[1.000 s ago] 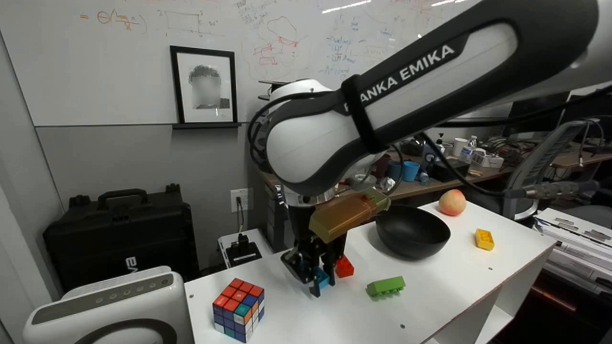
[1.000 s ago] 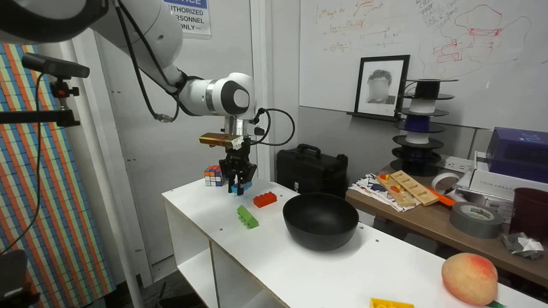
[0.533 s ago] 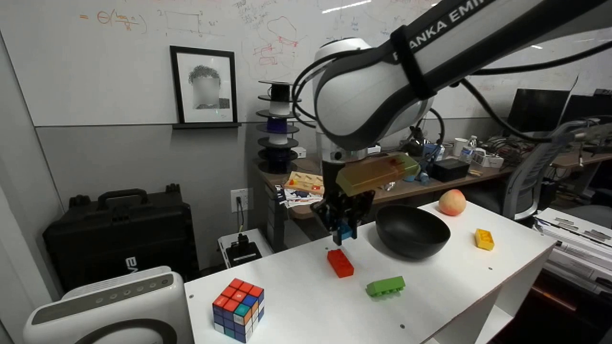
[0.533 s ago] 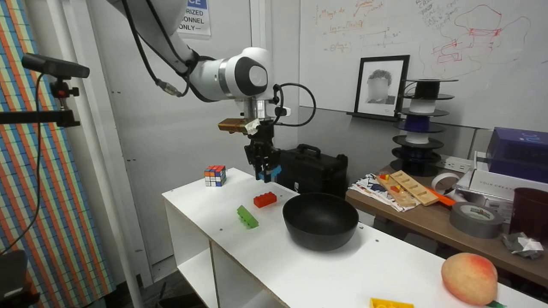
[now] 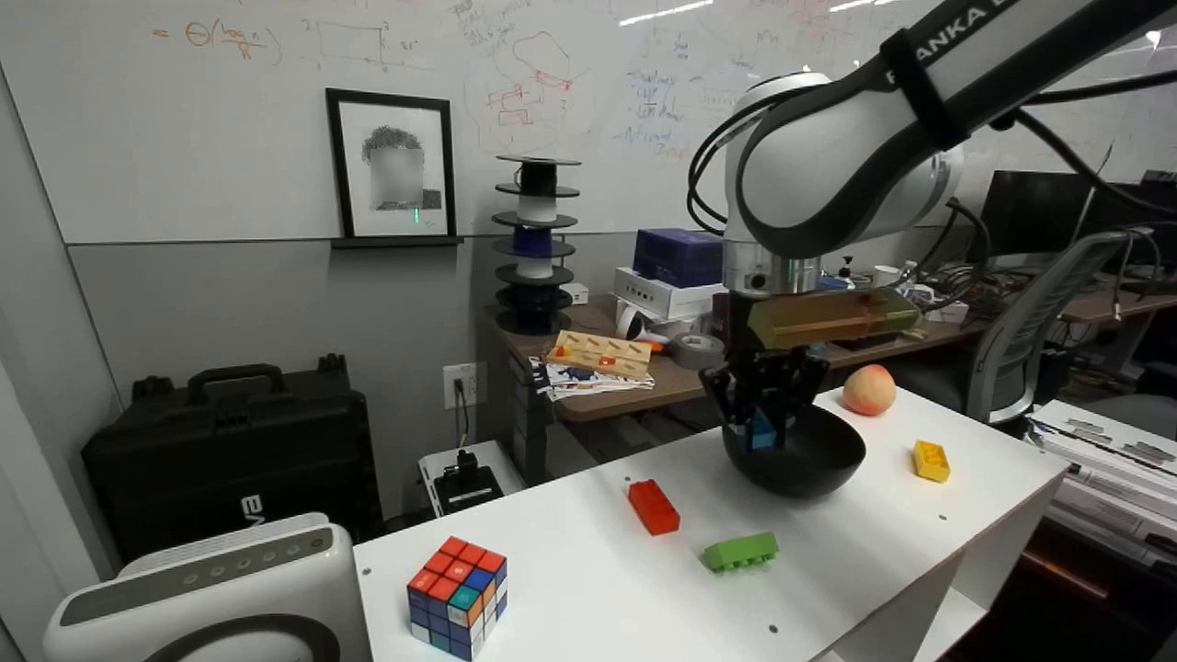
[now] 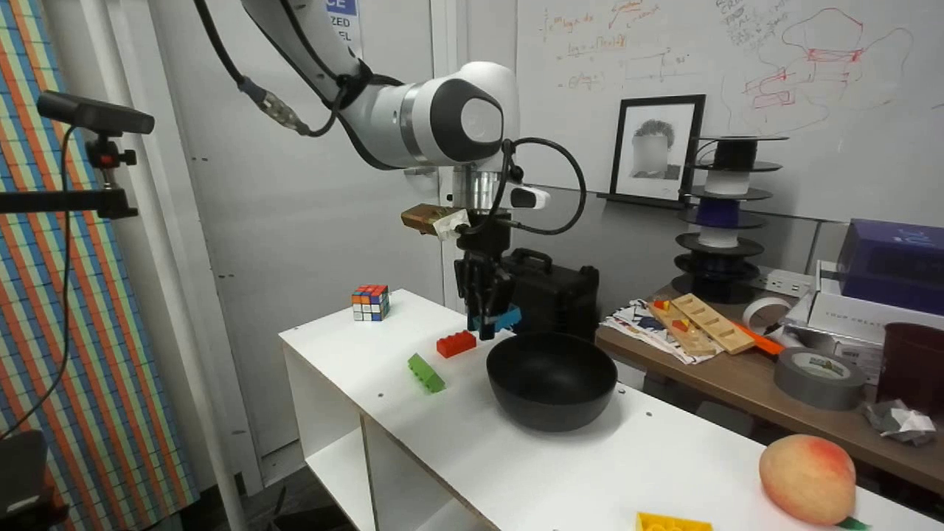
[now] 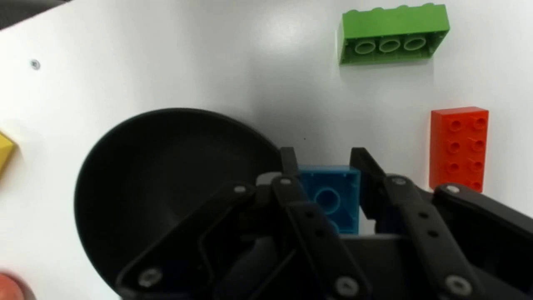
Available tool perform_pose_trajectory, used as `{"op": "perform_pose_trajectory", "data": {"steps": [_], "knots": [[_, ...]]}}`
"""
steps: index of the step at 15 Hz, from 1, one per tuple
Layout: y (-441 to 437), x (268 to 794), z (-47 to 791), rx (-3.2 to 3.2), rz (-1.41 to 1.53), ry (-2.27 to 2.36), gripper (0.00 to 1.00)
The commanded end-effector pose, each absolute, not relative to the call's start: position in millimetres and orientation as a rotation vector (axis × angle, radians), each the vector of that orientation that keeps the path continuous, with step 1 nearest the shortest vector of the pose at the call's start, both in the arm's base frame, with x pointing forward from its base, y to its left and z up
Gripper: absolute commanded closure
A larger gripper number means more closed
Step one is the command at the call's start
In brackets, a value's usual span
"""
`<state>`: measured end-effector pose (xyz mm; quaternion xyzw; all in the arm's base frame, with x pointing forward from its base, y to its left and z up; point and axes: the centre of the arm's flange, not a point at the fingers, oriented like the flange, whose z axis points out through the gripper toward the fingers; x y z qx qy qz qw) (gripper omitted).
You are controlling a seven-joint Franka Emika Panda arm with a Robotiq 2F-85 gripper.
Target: Put the toys into the bowl.
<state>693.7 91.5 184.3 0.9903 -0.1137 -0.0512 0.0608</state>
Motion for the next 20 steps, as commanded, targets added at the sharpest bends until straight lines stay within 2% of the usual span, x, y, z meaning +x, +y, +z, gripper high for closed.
{"op": "perform_pose_trajectory", "data": {"steps": [1, 11, 12, 13, 14, 18, 20], "knots": [[75, 664, 199, 3.000, -0.139, -0.468, 0.89], [10, 675, 189, 2.966, -0.001, -0.730, 0.88], [8, 676, 192, 2.977, 0.019, -0.742, 0.39], [6, 677, 194, 2.980, 0.034, -0.751, 0.38], [5, 679, 196, 2.994, 0.058, -0.745, 0.32], [28, 686, 211, 3.009, 0.153, -0.663, 0.01], [64, 691, 218, 3.033, 0.160, -0.523, 0.00]]}}
